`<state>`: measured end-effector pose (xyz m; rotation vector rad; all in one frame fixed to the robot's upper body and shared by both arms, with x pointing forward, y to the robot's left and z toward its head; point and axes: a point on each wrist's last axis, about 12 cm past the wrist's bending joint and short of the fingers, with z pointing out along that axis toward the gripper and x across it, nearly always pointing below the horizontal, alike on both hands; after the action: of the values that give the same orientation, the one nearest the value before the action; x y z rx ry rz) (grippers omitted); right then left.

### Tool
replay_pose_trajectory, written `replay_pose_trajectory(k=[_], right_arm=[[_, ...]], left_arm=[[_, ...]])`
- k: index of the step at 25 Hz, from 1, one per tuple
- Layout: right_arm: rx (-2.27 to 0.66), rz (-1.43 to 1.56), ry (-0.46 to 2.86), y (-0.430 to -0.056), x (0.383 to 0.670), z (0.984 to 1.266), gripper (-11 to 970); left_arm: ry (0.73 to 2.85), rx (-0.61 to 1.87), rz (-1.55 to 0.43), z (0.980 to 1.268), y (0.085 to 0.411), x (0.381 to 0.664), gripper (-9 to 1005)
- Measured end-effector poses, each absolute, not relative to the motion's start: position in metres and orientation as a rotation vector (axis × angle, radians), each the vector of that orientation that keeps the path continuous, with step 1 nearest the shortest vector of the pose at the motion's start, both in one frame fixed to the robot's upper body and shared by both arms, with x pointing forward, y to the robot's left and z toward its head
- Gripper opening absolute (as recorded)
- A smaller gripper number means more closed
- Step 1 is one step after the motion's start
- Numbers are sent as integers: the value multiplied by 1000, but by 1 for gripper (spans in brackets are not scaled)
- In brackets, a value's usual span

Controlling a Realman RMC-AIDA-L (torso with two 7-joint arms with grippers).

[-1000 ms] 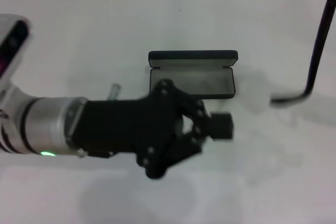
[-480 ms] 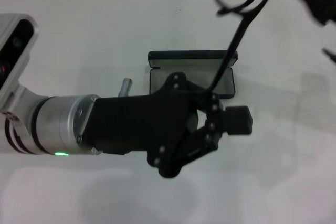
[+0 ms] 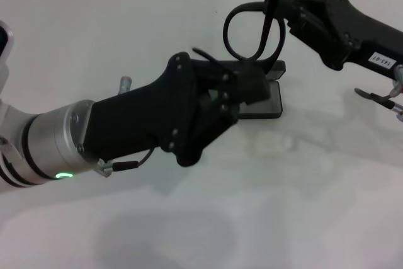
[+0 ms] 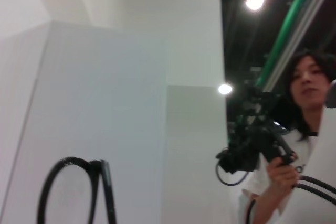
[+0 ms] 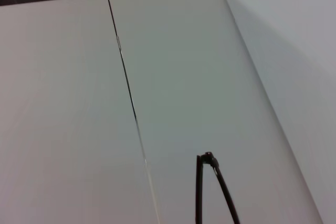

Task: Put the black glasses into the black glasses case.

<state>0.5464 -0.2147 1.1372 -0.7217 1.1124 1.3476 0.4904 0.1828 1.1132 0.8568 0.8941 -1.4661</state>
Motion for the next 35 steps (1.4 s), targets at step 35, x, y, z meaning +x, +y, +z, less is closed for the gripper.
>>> replay_pose_trajectory(k=[35], right_arm=[[-852, 1361, 1211, -193, 546, 1127, 60]], left_arm=[[1078, 738, -1410, 1101, 185, 504, 36]])
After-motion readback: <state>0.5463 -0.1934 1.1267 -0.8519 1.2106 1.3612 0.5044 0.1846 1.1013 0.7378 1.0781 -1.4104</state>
